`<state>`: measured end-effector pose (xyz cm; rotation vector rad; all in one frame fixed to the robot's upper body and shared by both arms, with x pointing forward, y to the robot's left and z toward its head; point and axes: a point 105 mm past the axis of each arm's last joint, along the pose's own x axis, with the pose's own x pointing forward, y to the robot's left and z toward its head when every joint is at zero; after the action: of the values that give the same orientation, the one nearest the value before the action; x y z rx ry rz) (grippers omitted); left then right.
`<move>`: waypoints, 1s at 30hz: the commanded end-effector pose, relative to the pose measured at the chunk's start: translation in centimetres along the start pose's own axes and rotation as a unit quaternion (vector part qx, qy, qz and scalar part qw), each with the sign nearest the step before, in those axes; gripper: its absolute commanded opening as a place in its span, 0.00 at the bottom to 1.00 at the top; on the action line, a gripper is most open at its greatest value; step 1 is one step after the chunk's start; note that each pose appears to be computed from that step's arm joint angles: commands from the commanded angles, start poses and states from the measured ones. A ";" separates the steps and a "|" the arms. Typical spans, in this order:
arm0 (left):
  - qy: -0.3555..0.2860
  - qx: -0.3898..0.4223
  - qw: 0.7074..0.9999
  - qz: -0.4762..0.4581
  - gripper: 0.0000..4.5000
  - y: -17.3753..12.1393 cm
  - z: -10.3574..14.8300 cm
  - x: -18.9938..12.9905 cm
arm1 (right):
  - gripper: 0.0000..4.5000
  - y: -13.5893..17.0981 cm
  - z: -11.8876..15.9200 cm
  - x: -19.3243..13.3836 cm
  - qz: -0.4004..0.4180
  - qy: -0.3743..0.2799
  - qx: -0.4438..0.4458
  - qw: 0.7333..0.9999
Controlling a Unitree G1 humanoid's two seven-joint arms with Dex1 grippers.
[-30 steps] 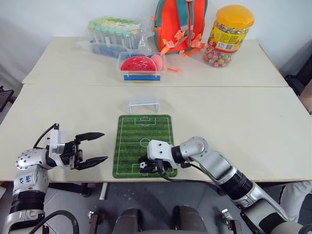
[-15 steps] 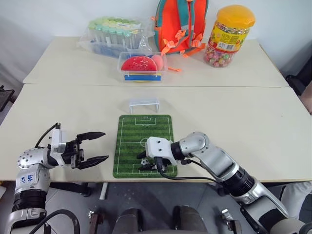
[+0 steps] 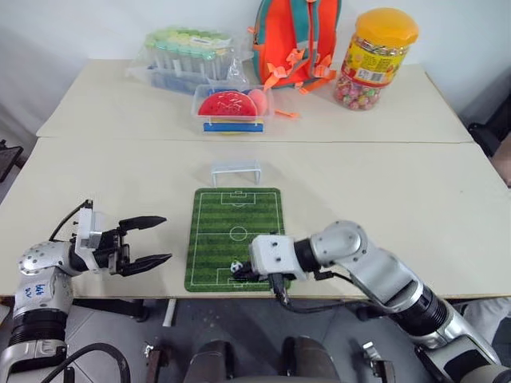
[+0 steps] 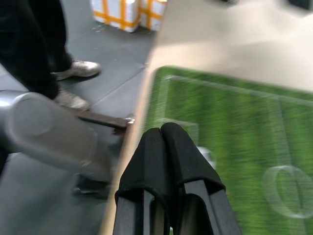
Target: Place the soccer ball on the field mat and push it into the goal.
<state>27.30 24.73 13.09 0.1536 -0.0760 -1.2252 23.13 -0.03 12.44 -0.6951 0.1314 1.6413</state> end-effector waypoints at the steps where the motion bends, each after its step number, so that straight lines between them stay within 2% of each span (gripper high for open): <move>1: -0.005 0.001 0.999 -0.049 1.00 -1.3 0.7 -0.8 | 0.01 0.6 0.4 1.0 -0.003 -0.010 -0.008 1.000; 8: -0.002 -0.008 0.999 -0.051 1.00 -2.0 1.0 -1.5 | 0.01 0.2 -0.7 1.9 -0.023 -0.015 0.023 0.999; 13: -0.015 -0.009 0.999 -0.047 1.00 -1.9 1.5 -1.3 | 0.01 -3.3 -1.0 1.1 -0.078 -0.020 0.034 0.996; 17: -0.023 0.002 0.999 -0.042 1.00 -1.4 1.8 -0.9 | 0.01 -8.9 -1.5 -2.2 -0.182 -0.002 0.025 0.983; 19: -0.026 0.007 0.999 -0.038 1.00 -1.2 2.0 -0.7 | 0.01 -10.7 -1.4 -3.6 -0.216 0.002 0.018 0.976; 23: -0.052 0.030 0.998 -0.009 1.00 0.4 3.0 0.3 | 0.01 -15.0 0.3 -9.3 -0.318 0.015 -0.021 0.948; 25: -0.053 0.037 0.998 0.002 1.00 0.8 3.1 0.5 | 0.01 -15.7 1.0 -10.8 -0.341 0.010 -0.025 0.940; 30: -0.069 0.036 0.996 0.042 1.00 2.4 3.8 0.8 | 0.01 -14.2 2.0 -13.1 -0.347 -0.022 -0.005 0.937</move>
<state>28.85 23.77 16.24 0.1165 -0.2169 -1.2013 37.15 -7.21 23.25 -0.6432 -0.0914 0.9585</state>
